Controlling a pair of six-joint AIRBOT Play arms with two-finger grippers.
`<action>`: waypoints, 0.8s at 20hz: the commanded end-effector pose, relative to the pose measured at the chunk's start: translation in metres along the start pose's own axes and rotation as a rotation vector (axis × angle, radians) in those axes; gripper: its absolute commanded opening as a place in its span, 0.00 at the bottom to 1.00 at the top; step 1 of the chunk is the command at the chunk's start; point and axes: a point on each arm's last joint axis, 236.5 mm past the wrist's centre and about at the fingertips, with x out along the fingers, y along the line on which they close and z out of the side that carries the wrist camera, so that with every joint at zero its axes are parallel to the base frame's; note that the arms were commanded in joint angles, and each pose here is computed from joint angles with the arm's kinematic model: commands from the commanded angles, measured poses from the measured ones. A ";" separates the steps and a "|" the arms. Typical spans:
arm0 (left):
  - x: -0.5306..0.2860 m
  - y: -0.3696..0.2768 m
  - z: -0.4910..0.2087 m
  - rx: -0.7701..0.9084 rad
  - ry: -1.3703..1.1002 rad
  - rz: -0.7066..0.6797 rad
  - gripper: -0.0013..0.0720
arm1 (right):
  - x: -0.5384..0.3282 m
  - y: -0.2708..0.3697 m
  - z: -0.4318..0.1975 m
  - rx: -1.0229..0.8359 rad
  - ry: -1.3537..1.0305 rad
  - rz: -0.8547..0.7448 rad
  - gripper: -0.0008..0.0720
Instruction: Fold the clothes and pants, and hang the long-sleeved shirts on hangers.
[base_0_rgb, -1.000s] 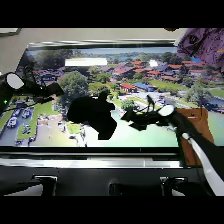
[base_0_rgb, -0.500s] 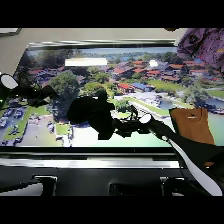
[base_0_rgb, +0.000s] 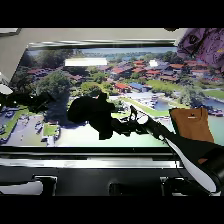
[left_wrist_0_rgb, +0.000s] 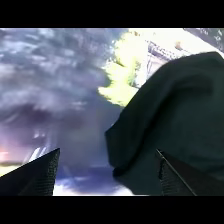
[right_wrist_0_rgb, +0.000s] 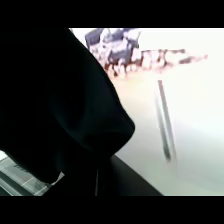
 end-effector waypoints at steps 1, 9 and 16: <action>0.030 -0.013 -0.006 0.021 0.057 -0.123 0.97 | -0.004 0.006 0.003 -0.027 -0.015 0.011 0.06; 0.085 -0.045 -0.033 0.099 0.158 -0.210 0.97 | -0.017 0.020 0.000 -0.074 -0.017 0.030 0.06; 0.104 -0.045 -0.007 -0.057 0.052 -0.171 0.13 | -0.032 0.032 0.001 -0.140 -0.040 0.039 0.06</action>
